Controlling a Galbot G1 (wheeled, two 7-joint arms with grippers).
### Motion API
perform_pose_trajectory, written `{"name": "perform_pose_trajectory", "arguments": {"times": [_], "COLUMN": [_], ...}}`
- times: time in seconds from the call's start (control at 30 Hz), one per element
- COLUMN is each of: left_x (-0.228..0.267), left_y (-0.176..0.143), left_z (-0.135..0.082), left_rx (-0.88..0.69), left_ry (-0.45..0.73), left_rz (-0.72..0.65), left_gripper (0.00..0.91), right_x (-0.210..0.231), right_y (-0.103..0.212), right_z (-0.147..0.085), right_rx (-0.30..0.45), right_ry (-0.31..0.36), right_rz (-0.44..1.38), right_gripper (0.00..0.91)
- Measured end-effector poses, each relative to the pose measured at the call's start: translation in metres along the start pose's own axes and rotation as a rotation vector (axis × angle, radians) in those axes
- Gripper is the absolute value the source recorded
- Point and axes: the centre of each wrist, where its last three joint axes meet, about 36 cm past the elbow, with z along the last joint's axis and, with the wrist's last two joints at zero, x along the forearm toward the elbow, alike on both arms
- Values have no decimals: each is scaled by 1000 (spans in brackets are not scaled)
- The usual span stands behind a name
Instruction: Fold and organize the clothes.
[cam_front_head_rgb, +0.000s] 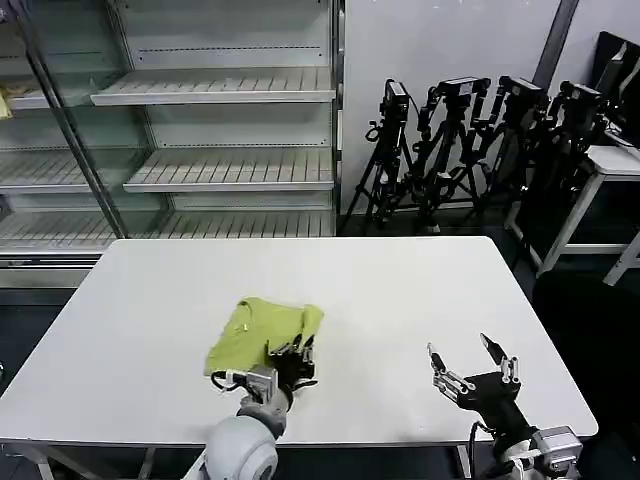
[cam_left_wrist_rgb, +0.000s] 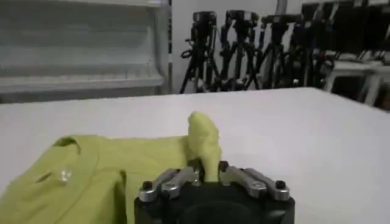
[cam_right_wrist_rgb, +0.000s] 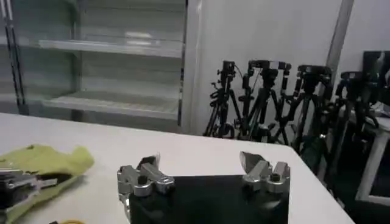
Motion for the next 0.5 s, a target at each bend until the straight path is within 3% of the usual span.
{"name": "perform_pose_trajectory", "arguments": {"times": [0.5], "left_x": [25], "left_y": [7], "left_z": [-13], "left_rx": [184], "left_ry": [-76], "left_rz": [54], "left_gripper": [907], "right_x": [-3], "right_y": [3], "right_z": [-3], "right_rx": [-25], "right_ry": [-27], "right_rz": [1], "right_gripper": [907]}}
